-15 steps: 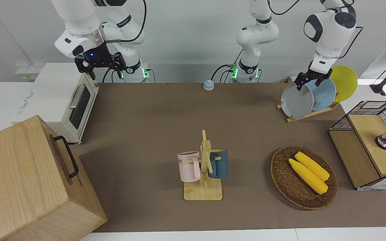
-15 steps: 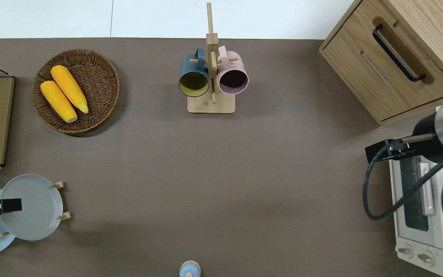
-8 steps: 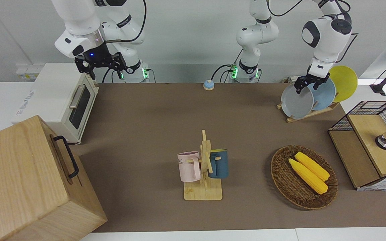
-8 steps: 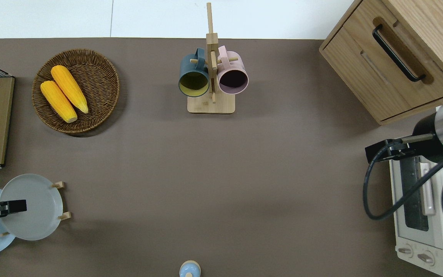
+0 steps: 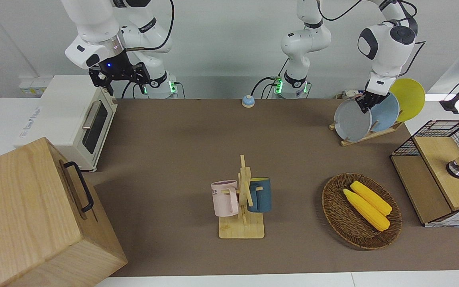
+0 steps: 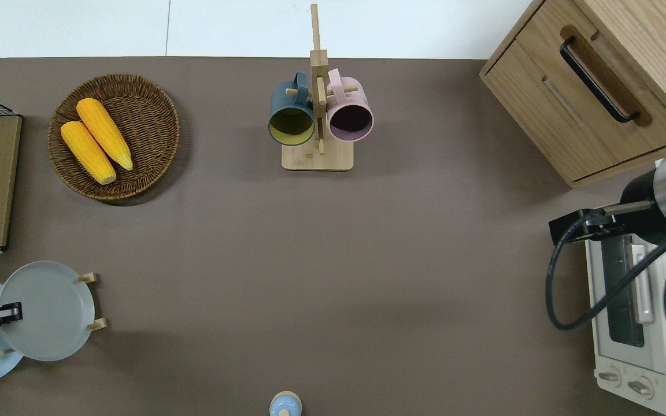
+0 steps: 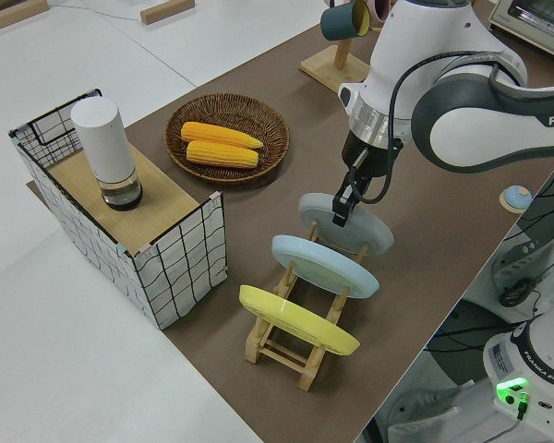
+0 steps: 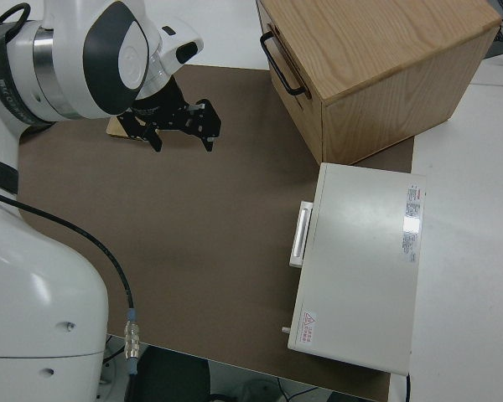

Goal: Pick gray plate from low plate rack and place it on table with left arm
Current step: 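Lift the gray plate up out of the rack with the left gripper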

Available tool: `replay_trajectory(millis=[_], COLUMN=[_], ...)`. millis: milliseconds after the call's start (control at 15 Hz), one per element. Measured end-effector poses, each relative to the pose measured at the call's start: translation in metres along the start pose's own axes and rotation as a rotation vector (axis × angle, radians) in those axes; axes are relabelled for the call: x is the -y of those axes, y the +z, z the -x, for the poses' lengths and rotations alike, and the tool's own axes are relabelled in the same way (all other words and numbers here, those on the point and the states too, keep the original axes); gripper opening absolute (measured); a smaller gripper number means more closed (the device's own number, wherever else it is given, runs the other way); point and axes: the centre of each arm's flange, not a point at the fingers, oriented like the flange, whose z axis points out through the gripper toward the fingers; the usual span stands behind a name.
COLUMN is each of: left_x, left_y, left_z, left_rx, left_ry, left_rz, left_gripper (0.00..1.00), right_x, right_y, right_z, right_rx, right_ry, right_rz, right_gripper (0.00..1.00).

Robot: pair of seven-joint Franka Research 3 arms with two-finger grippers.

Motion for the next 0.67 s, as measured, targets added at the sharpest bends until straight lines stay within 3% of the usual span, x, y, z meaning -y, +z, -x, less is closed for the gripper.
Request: replay_trajectory(millis=[467, 667], left_x=[-0.003, 0.003], left_y=[-0.005, -0.034], left_z=[-0.002, -0.006], left_rx=[-0.007, 0.01], left_ry=[0.011, 0.002], left_rz=[-0.016, -0.026], left_gripper=[0.13, 0.13], right_x=[0.0, 0.0], right_y=[0.0, 0.0], right_z=[0.0, 0.0], right_rx=[0.0, 0.0], right_ry=[0.0, 0.0], right_rz=[0.0, 0.0], right_gripper=[0.99, 0.99])
